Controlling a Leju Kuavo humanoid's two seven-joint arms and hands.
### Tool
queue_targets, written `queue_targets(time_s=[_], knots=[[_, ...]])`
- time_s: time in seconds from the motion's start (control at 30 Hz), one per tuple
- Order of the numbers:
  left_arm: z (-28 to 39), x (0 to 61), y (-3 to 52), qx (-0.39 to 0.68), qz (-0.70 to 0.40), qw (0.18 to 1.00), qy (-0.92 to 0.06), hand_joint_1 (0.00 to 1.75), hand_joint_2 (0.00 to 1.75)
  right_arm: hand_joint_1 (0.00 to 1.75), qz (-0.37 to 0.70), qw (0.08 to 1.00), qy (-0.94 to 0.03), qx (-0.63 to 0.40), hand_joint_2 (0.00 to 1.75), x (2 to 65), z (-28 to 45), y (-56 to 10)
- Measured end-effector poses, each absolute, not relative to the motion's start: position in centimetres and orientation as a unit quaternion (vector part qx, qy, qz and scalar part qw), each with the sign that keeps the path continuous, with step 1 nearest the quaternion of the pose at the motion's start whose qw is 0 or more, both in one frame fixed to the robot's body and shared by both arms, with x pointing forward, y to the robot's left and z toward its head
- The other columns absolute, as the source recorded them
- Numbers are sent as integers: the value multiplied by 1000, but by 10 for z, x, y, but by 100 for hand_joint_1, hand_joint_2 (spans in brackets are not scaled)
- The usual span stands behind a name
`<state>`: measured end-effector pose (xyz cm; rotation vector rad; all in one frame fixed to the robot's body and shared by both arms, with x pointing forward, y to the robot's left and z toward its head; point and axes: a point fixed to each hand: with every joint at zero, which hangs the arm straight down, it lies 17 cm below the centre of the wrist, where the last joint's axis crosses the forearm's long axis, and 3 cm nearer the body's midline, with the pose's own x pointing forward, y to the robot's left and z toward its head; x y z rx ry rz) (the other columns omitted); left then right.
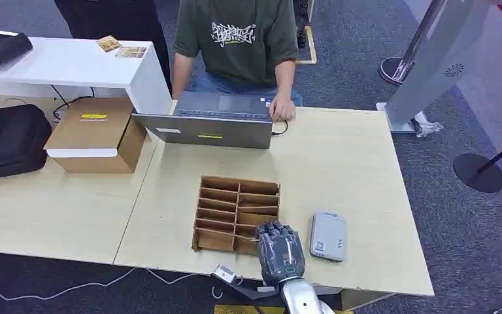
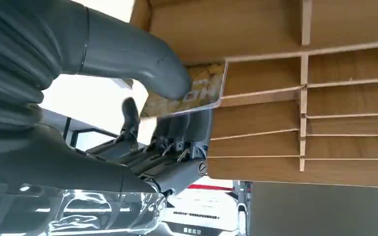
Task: Pass the card to the sensor for recognition and then transmit it.
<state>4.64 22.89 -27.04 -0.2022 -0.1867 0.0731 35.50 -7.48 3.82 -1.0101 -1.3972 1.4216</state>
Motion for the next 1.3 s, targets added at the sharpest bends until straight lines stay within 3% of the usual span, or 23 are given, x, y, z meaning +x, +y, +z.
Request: queue_targets(time_s=[0.7,0.97,1.3], knots=[[-271,46,229,-100,37,990,-93,0,0,175,550,447,-571,-415,175,359,47,-80],[-271,42,230,-98,41,990,-90,0,0,175,418,439,-647,-463,175,364,131,-115],[-272,38,230,-97,42,991,-87,0,0,175,206,428,-717,-510,175,343,234,-214]])
